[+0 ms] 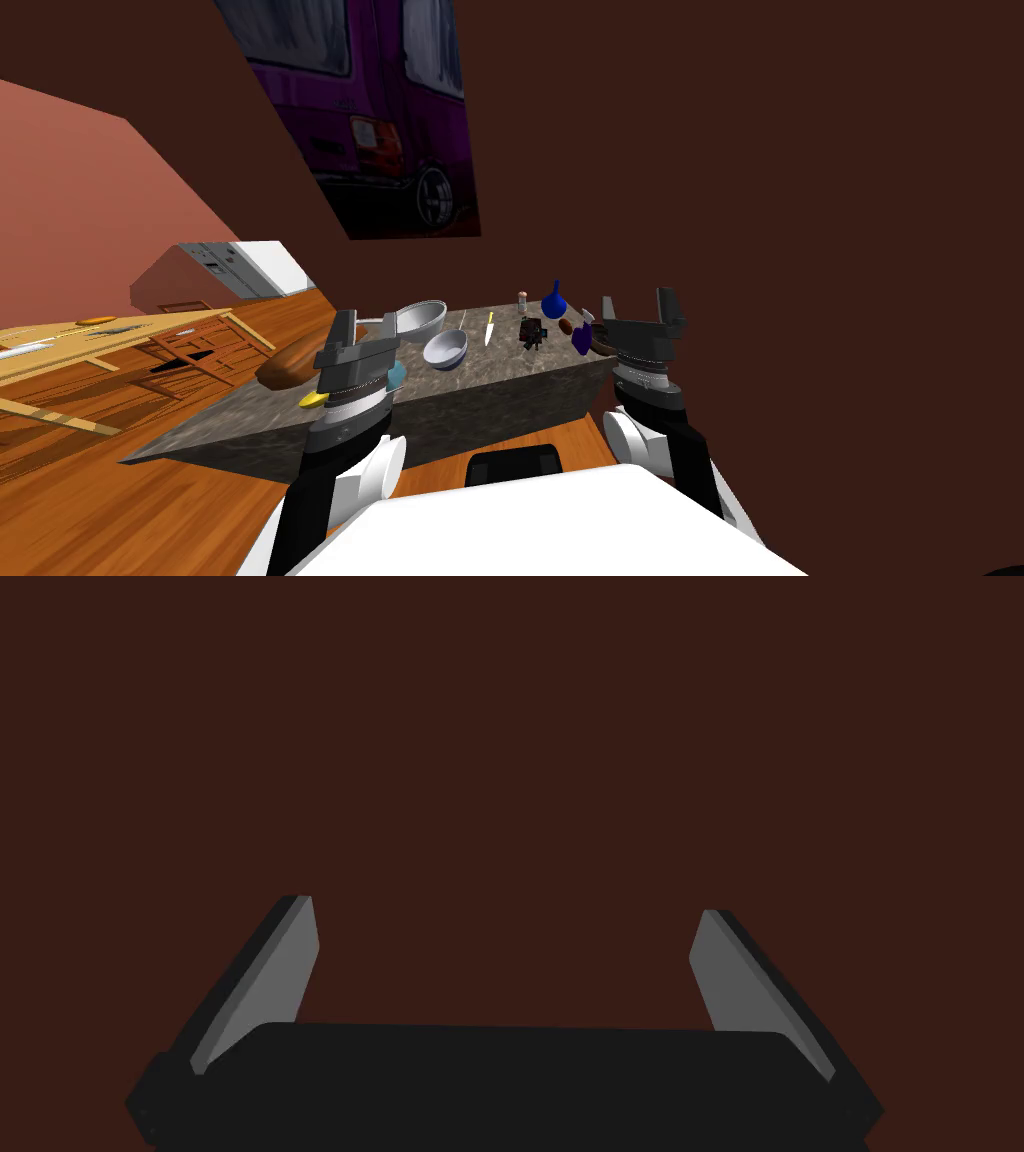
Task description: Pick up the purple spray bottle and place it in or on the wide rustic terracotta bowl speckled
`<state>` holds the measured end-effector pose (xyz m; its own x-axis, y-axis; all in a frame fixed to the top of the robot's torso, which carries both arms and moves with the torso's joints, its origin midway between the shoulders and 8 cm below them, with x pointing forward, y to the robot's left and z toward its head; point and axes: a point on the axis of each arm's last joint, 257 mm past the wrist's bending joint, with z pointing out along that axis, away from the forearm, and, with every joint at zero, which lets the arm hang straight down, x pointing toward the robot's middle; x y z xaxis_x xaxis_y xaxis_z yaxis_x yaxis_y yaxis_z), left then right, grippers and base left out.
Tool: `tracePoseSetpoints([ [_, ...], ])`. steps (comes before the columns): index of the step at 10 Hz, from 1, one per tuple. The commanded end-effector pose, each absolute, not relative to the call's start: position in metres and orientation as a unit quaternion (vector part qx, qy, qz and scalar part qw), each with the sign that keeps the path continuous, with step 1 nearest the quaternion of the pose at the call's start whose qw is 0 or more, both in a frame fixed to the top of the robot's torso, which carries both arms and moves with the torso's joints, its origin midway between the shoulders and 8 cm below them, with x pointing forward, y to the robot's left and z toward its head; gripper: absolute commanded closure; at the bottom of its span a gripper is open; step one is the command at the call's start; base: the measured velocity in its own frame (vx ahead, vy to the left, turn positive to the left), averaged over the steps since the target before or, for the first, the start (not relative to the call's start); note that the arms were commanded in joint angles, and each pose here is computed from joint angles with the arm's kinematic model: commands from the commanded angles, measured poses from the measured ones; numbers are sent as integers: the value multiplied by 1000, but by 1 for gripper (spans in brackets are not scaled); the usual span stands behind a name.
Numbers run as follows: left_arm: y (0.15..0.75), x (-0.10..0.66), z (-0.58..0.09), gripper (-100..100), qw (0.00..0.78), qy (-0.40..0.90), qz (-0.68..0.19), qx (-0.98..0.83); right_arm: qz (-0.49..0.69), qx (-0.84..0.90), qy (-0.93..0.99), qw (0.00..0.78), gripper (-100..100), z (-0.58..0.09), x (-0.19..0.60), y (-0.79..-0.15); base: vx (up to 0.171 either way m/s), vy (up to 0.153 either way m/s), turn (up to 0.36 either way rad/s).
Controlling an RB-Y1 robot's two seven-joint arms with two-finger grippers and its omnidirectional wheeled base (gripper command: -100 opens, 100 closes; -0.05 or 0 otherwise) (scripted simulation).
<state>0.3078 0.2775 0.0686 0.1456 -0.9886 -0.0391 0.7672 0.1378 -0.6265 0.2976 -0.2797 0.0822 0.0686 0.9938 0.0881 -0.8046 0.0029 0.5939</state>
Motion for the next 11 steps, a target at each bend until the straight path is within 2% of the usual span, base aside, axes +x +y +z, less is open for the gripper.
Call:
tracePoseSetpoints([
  [1,278,308,69,0,718,231,-611,-239,648,250,210,688,-100,76,303,-276,-35,-4,-58],
  [11,278,308,69,0,718,231,-611,-239,522,218,388,728,-100,2,345,-279,-71,-7,-50],
])
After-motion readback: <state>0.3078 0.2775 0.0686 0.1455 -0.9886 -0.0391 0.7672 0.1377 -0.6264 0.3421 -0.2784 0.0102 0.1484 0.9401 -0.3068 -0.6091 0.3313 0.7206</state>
